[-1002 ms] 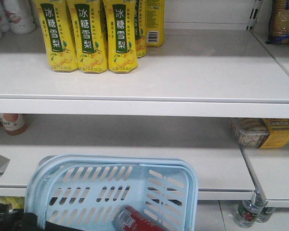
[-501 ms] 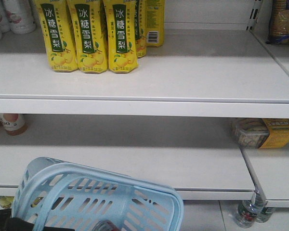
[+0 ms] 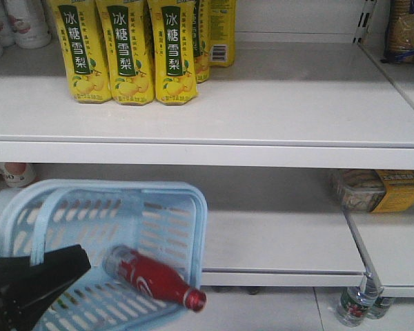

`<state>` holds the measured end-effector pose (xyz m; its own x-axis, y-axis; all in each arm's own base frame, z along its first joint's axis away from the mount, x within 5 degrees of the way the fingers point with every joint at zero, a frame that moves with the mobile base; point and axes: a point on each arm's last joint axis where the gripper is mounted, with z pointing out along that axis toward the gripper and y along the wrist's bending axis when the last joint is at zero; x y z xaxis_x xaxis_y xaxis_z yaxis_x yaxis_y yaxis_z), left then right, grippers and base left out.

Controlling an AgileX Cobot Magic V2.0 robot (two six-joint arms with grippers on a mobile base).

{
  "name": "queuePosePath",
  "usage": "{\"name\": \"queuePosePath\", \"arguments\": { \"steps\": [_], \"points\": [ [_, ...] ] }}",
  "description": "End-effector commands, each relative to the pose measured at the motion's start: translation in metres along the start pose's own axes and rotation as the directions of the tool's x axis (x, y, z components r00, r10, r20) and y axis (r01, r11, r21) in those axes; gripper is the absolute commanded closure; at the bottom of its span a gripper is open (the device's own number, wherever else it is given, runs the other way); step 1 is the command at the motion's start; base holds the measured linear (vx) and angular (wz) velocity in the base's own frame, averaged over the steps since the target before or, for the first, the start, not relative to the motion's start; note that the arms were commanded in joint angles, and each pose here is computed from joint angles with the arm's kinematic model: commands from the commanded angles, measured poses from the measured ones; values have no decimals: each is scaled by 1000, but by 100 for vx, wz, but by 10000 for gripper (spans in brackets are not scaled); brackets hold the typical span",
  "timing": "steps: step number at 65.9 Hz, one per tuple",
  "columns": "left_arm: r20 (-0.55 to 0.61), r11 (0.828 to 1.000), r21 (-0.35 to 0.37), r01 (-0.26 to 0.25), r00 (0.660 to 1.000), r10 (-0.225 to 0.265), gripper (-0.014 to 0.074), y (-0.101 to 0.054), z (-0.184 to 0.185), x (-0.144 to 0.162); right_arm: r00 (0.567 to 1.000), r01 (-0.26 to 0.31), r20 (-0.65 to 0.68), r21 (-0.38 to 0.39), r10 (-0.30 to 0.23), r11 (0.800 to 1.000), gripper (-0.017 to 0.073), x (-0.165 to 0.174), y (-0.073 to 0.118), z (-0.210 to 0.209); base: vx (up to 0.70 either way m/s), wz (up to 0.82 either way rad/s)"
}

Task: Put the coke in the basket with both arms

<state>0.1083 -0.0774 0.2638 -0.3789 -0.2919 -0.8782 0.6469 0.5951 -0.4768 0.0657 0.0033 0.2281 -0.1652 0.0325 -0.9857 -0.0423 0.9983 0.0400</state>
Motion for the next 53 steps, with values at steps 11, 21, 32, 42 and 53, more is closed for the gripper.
{"name": "queuePosePath", "arguments": {
  "steps": [11,21,32,42,53],
  "points": [
    [210,973,-112,-204,952,224,600,2,-2,-29,996,9,92,5,-9,1000,569,-16,0,-1,0,0],
    [187,928,-246,-279,926,328,600,12,-4,-31,996,9,92,5,-9,1000,569,-16,0,-1,0,0],
    [140,854,-394,-340,896,422,600,24,-8,-34,996,9,92,5,-9,1000,569,-16,0,-1,0,0],
    [95,788,-471,-398,865,493,600,30,-17,-25,996,9,92,5,-9,1000,569,-16,0,-1,0,0],
    [35,705,-497,-505,801,598,600,29,-33,-4,996,9,92,5,-9,1000,569,-16,0,-1,0,0]
  ]
}}
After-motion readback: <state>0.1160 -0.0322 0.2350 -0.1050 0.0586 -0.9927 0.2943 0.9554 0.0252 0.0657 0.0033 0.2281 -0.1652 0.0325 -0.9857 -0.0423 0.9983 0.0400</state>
